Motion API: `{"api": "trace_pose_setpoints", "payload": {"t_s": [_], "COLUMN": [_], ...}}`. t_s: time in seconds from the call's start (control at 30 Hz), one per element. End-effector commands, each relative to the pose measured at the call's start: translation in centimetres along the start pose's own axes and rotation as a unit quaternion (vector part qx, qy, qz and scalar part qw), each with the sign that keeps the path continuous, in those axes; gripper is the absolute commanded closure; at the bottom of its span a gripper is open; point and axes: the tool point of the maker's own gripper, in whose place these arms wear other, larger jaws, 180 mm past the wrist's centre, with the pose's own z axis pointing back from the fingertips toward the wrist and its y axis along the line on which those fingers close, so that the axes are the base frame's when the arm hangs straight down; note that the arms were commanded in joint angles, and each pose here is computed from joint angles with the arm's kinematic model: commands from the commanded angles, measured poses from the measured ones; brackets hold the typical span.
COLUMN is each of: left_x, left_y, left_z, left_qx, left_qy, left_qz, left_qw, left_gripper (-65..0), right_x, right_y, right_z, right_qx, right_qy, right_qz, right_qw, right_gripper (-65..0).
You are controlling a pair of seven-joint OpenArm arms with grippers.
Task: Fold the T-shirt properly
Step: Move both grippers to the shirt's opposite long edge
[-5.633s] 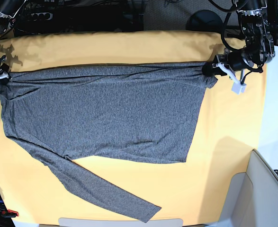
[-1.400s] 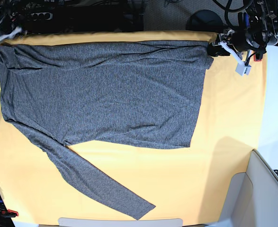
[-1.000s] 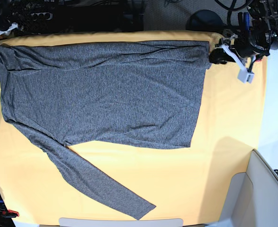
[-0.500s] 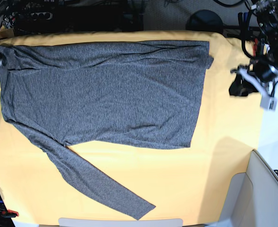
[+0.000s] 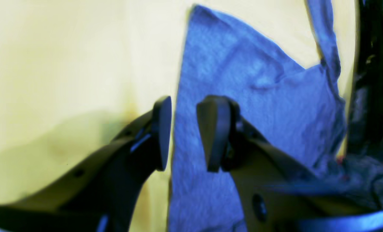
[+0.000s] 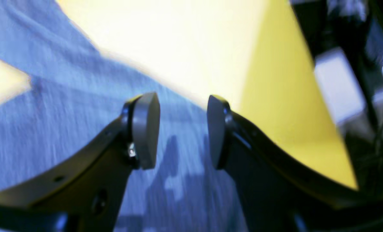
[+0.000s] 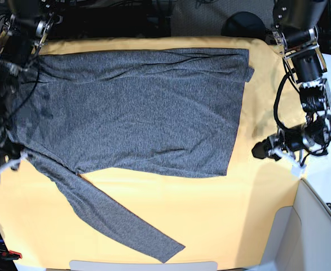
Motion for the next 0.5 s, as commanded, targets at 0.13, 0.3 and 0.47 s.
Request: {"api": "trace_pose_setpoints", "payload": {"t_s": [0.13,0.3,0.47], "left_x": [1.0,1.4,2.0], "left_y": [0.3,0.2,0.1], "left_z": [-3.8,-5.5,-6.3], "left_qx": [0.004,0.021,0.027], "left_qy": [0.023,0.023,0.010], "left_qz": [0.015,-0.005,-0.013], "left_qw": [1.000,1.000,1.000], "left_gripper": [-22.0,-22.6,-22.6], "right_x": [4.1,3.4,3.1], "right_y": [0.6,0.8,0.6], "right_z": [-4.3,-6.7,-6.8], "right_qx": [0.002,0.001,-0.004], "right_qy": [-0.026,-0.010,-0.008], "right_qz": [0.058,0.068,0.075], "right_qw": [0.9980,0.9976,0.9971], "right_gripper": [-24.4,-24.4,-24.4]}}
